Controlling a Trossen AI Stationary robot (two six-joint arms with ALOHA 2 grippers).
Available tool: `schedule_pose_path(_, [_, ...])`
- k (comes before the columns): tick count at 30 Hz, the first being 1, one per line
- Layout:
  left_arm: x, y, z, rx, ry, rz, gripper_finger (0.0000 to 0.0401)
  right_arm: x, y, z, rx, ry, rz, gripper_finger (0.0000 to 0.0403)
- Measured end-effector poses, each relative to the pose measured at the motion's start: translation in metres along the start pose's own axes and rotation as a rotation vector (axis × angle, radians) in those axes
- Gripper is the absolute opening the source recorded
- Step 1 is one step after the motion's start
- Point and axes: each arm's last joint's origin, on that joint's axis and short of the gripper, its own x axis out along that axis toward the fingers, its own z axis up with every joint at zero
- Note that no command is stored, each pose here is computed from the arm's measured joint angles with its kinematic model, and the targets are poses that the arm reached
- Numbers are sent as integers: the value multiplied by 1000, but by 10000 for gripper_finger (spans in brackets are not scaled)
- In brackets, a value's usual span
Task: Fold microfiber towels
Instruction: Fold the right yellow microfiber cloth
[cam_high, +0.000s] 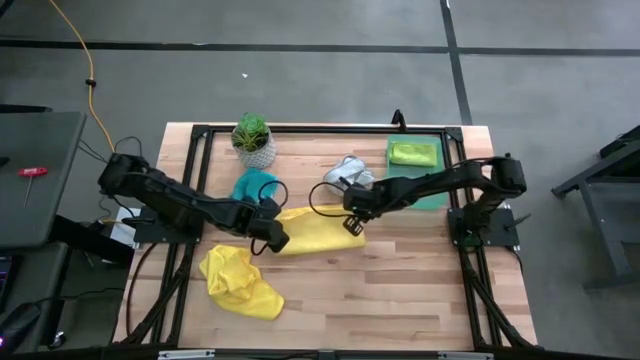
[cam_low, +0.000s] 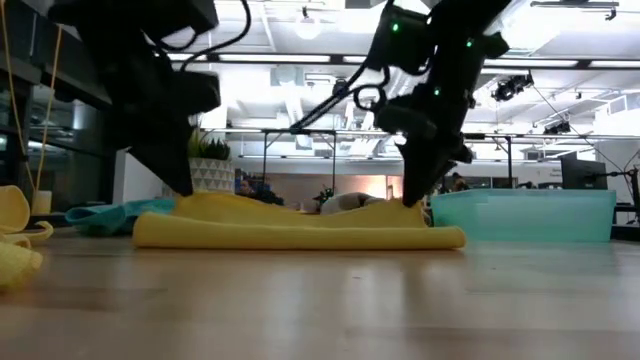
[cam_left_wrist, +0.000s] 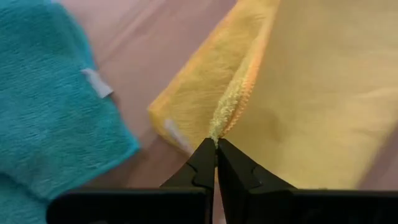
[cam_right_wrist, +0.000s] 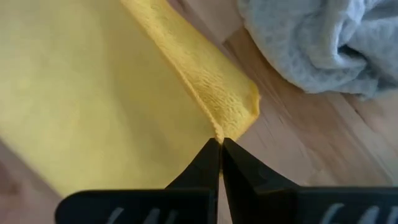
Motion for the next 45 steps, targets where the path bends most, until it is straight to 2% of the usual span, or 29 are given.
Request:
schedule_pose_path(8, [7,9,10,-44,-43,70,0,9,-3,4,23,-1,-7,0])
schedule_pose_path(18, [8,13,13,-45,-39,89,17,9,-4,6,50,-30,-23,6])
schedule_pose_path(22, [8,19,10,-27,-33,163,34,9,-4,9,57,-55,-25,44])
schedule_pose_path(28, [4,33,10,-2,-8,265,76,9,-13,14,77,-80,-66,138])
schedule_pose_path(32, [1,39,14,30,-6,271,114,3,-19,20,60,-97,-57,190])
schedule_pose_path(35, [-7,43,20,55,-9,266,143,-8,-23,22,31,-114,-48,210])
schedule_pose_path(39, [-22,45,26,73,-7,191,174,-28,-20,22,-59,-135,52,215])
schedule_pose_path(42, [-32,40,20,128,-15,60,188,-40,-10,17,-169,-124,175,216])
schedule_pose_path(45, [-37,30,8,236,-31,-81,192,-45,4,8,-284,-105,262,216])
